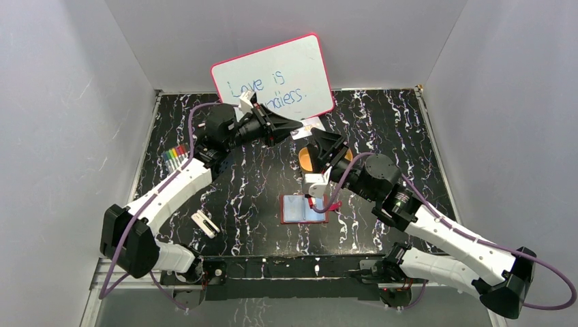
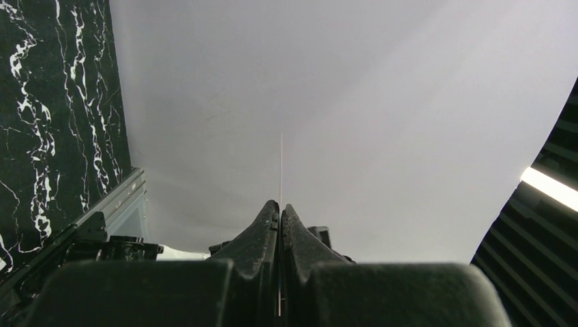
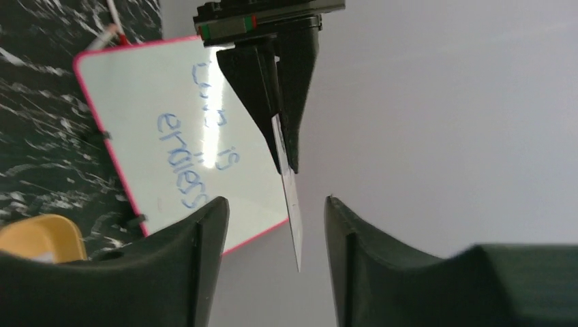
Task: Put the credit cards into the card holder
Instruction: Pick up the credit card from the storage box.
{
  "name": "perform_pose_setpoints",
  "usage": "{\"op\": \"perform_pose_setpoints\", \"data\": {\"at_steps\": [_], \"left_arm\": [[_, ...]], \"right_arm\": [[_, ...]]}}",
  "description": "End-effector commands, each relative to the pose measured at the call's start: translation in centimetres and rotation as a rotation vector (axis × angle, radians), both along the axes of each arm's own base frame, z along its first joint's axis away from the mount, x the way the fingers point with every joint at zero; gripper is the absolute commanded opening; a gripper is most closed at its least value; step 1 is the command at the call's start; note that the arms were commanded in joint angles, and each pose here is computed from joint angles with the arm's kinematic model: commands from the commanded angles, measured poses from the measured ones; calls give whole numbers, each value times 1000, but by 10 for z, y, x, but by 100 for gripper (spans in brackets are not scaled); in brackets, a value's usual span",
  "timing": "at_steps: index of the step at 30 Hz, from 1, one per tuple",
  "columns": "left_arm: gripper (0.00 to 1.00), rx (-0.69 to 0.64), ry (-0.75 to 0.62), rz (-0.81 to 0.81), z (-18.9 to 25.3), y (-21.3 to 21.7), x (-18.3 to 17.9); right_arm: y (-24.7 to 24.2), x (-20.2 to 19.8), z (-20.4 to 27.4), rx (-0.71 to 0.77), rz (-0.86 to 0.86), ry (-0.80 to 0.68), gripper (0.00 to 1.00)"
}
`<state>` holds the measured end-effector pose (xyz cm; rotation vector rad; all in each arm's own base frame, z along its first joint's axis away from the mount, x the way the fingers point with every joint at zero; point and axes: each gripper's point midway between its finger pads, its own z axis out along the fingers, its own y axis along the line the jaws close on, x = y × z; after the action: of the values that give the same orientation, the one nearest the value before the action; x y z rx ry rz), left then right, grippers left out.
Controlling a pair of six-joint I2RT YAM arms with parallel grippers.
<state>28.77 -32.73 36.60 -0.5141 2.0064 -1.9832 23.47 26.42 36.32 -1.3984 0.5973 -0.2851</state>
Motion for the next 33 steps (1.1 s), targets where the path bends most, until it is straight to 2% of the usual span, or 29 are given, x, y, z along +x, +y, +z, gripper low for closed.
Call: {"op": "perform_pose_setpoints", "data": {"at_steps": [1,3,6,9,13,14,15,19,27,33], "left_arm": [[0,-70,-90,73,28,21,-1],[0,-58,-142,173,28,37,12],[0,10,-280,361,26,64,27],[0,28,-453,537,29,95,26],[0,-30,-585,671,24,122,14],[0,-47,-641,681,23,126,5],[0,-52,-650,676,21,126,3],[0,-80,-669,697,17,133,-4],[0,-105,-661,703,14,133,-4],[0,-114,-650,696,15,130,-2]], "right_arm": [[2,-26,60,198,102,77,76],[1,-30,70,358,118,320,84],[1,-21,70,636,45,709,86],[16,-19,53,822,37,1042,87],[27,-18,50,1047,262,1462,83],[27,-16,38,1131,380,1679,79],[31,-16,36,1149,424,1742,78],[45,-15,36,1189,529,1918,77],[60,-4,34,1235,640,2024,71],[75,1,34,1217,652,2057,64]]}}
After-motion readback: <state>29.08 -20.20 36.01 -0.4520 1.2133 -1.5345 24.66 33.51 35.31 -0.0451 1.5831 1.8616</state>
